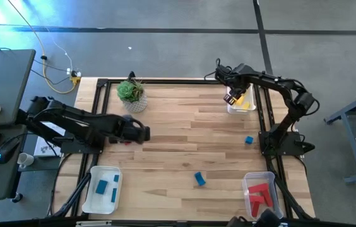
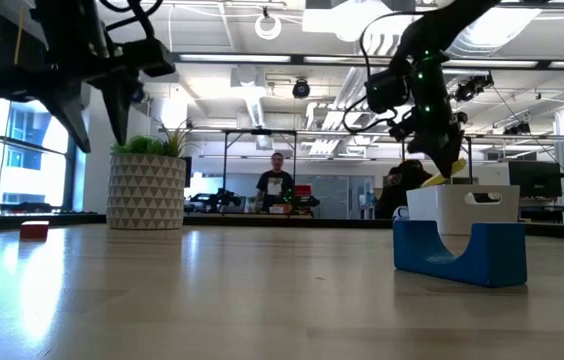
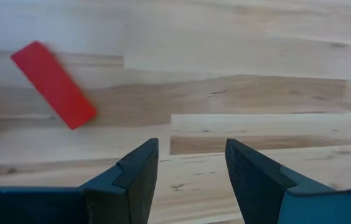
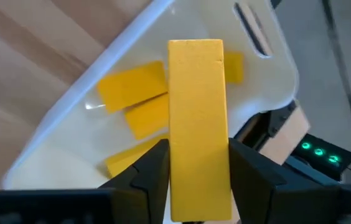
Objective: Sort & place blocks by color
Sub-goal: Put the yellow block into the top white bin, then put the red block into the transparent bin
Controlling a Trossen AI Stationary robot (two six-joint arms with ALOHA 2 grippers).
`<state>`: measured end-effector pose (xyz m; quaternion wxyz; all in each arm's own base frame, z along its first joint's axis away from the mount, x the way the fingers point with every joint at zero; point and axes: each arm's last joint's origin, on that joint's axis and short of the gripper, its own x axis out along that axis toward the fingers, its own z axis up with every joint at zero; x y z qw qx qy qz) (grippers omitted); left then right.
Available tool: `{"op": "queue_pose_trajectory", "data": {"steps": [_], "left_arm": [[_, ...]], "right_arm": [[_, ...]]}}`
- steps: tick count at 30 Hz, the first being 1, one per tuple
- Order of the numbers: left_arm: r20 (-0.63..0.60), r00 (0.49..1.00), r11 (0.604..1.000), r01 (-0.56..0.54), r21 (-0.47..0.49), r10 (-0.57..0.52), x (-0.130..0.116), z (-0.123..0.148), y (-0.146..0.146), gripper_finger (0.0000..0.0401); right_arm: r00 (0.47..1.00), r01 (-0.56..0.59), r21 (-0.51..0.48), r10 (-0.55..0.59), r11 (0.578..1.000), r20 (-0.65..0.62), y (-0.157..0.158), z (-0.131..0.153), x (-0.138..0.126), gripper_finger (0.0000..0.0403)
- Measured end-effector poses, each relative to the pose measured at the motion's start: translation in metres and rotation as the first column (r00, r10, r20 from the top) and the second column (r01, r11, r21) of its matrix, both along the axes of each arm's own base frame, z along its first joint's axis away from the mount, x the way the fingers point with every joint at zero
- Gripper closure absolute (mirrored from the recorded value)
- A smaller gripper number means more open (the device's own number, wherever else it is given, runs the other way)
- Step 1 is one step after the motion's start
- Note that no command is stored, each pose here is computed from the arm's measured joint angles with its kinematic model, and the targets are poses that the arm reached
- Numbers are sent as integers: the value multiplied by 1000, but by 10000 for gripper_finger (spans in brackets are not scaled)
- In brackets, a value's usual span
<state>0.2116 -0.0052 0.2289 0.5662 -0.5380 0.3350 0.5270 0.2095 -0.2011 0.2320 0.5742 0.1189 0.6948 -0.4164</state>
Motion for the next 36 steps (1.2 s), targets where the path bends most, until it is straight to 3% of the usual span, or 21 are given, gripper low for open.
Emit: {"op": "queue_pose_trajectory", "data": {"steps": [9,21,30,36], "left_arm": [[-103,983,989,-149,23,150,3,-16,0,227],[-208,880,904,-422,73,427,-11,-22,-6,227],[-203,846,870,-481,111,493,-13,-22,-1,227],[-249,815,850,-521,80,523,-22,-40,0,227]], "right_arm": [[999,-40,13,40,999,-17,-4,0,-3,219],[999,-42,19,42,999,-8,-4,0,-3,192],[996,-70,72,66,995,53,-4,-1,0,192],[997,-67,66,63,996,54,-4,-1,0,192]]}}
